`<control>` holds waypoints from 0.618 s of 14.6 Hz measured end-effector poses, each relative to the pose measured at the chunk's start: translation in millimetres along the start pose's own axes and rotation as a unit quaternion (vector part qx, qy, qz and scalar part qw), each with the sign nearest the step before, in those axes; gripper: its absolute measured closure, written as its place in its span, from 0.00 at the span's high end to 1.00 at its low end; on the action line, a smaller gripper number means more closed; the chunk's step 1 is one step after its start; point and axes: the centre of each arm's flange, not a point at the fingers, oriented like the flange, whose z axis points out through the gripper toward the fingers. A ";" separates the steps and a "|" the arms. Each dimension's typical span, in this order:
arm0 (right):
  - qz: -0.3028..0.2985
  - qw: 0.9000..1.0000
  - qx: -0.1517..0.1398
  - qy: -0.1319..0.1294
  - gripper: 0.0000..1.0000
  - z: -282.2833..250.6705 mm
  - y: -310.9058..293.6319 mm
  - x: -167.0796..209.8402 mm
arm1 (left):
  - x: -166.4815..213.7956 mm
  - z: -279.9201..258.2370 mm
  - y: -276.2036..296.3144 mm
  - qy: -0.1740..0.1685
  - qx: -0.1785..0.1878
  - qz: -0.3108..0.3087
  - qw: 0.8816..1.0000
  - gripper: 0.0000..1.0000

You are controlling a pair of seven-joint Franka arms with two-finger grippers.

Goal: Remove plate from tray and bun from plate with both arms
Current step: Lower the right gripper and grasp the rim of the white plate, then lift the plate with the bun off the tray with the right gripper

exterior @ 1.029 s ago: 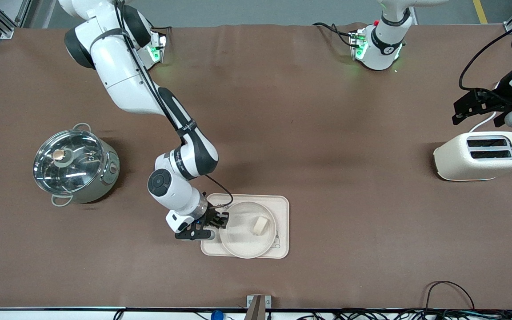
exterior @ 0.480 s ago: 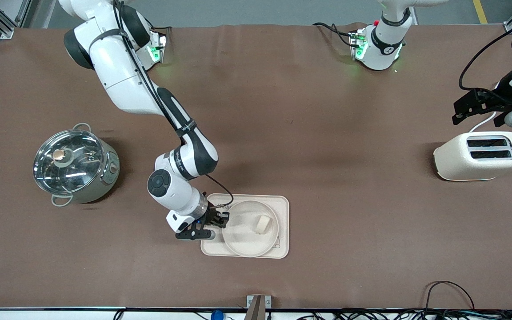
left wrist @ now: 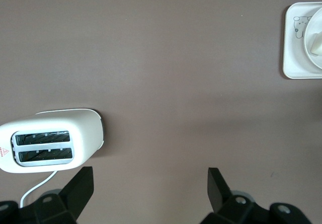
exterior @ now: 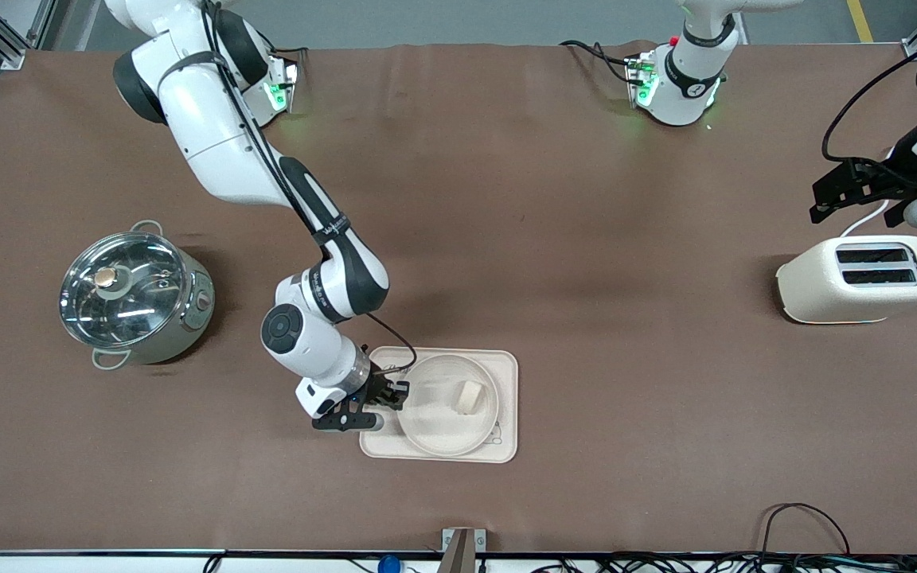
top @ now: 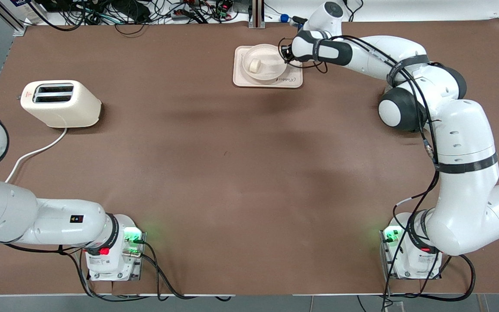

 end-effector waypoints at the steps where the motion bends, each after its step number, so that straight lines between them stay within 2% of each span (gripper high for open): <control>1: 0.000 1.000 0.000 -0.004 0.04 -5.6 -0.4 2.6 | 0.0 0.0 0.0 0.000 0.000 0.000 1.000 1.00; 5: -0.007 1.000 0.006 -0.004 0.04 -42.8 -13.6 13.9 | -0.1 0.1 0.0 0.000 0.000 0.000 1.000 1.00; 9: -0.028 0.998 0.001 -0.050 0.04 -91.0 -33.2 6.4 | -0.1 0.1 -0.1 -0.001 0.000 0.000 1.000 1.00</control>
